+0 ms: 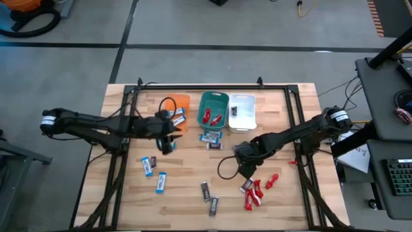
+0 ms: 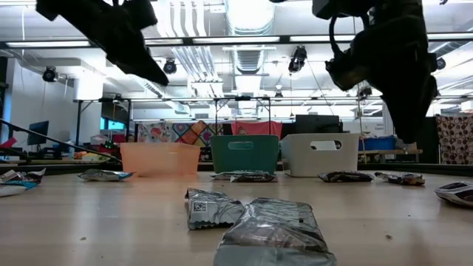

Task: Organize candy in baskets
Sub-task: Put the brown chocolate into the white bin

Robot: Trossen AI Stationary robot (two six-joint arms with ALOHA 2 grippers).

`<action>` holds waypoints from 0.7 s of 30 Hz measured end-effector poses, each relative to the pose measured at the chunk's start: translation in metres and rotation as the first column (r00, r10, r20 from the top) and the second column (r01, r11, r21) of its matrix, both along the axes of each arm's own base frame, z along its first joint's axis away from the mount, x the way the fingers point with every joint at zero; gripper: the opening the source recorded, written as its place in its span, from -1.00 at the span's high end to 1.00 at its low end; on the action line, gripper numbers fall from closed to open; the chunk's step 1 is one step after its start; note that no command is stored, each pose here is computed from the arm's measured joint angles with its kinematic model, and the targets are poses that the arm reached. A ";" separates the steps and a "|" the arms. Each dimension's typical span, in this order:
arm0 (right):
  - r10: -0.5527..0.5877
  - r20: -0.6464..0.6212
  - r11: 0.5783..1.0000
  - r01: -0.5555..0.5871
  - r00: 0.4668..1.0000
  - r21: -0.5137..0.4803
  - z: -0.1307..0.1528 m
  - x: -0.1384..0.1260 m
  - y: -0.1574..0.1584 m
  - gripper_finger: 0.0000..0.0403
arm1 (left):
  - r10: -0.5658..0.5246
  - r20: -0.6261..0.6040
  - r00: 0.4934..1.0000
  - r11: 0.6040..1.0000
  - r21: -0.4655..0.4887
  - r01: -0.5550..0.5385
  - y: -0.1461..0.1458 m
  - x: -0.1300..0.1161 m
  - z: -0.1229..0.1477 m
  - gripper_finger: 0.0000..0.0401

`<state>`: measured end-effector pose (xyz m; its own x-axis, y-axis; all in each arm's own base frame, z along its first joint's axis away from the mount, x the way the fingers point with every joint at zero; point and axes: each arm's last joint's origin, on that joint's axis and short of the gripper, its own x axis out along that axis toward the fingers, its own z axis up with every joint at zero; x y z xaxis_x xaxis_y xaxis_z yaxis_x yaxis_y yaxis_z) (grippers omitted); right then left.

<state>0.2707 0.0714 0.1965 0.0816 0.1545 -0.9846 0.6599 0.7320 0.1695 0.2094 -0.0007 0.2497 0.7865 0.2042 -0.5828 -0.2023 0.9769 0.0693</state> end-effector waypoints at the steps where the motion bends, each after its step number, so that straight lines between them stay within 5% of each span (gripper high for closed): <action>1: -0.010 0.002 1.000 0.010 1.000 0.001 0.001 -0.002 -0.001 0.16 | -0.006 0.005 1.000 1.000 -0.009 0.006 -0.003 -0.001 0.000 0.51; 13: -0.231 0.025 0.962 0.232 0.973 -0.142 -0.012 -0.043 -0.016 0.16 | -0.030 0.028 0.999 0.999 -0.018 0.030 -0.019 -0.003 0.002 0.51; 21: -0.301 0.108 0.936 0.315 0.948 -0.157 -0.040 -0.042 -0.022 0.16 | -0.028 0.044 0.999 0.999 -0.018 0.029 -0.019 0.000 0.002 0.51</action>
<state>0.2284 0.0496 0.1569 0.1788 -0.0597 -0.9821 0.8468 0.5177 0.1227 0.2097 -0.0199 0.2518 0.8164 0.1709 -0.5516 -0.1769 0.9833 0.0428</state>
